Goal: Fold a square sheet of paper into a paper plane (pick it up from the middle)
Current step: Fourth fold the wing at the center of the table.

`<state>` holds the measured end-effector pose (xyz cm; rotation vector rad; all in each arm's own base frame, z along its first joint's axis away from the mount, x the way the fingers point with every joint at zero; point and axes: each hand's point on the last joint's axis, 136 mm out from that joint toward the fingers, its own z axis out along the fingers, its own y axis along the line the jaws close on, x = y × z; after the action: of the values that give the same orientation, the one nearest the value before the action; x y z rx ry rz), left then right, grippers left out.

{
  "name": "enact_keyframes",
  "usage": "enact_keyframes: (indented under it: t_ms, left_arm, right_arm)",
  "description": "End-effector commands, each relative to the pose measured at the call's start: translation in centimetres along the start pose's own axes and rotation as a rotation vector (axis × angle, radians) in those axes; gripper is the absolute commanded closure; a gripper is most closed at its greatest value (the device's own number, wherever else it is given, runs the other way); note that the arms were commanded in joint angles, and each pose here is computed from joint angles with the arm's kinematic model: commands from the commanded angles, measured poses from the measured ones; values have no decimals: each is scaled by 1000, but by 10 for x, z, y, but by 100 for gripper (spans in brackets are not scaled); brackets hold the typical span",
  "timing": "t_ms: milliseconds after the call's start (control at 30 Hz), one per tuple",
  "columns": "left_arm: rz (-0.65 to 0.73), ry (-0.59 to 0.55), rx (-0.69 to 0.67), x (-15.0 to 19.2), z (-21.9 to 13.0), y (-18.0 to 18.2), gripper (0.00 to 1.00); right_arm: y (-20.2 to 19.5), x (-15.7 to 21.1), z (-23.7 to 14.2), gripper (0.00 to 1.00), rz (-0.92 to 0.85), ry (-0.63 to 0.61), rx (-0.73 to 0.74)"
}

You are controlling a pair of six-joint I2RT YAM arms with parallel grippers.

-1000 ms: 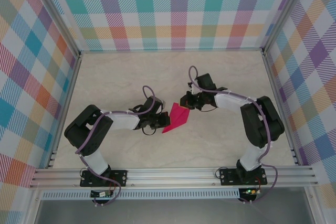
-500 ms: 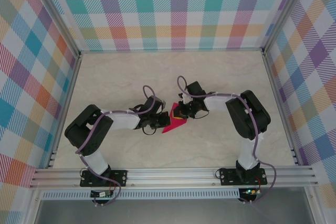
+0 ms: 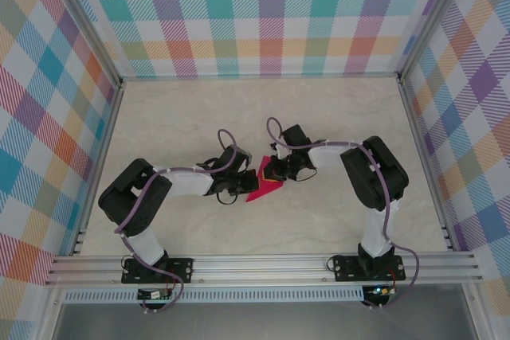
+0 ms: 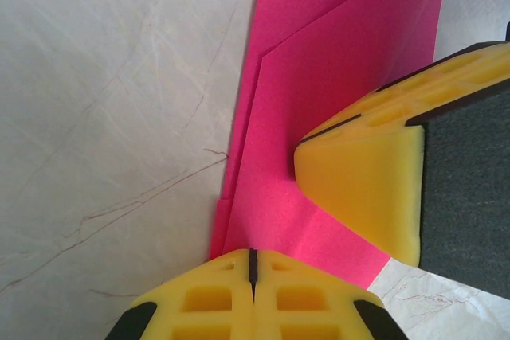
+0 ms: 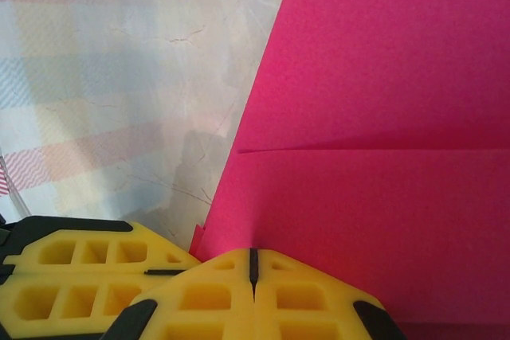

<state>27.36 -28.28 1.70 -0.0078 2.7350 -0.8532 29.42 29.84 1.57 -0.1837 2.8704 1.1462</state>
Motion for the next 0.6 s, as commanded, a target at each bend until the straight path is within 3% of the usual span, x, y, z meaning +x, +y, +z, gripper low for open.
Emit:
enact_keyframes:
  t_ms: [0, 300, 567]
  left_arm:
    - [-35, 152, -269, 52, 5, 73, 100]
    - [-20, 157, -270, 52, 3, 73, 100]
    - [125, 198, -295, 44, 0, 68, 100]
  right_arm:
    - [-32, -17, -6, 100, 46, -62, 92]
    - [-76, -62, -61, 100, 198, -246, 154]
    - [-28, -70, -107, 100, 144, -347, 101]
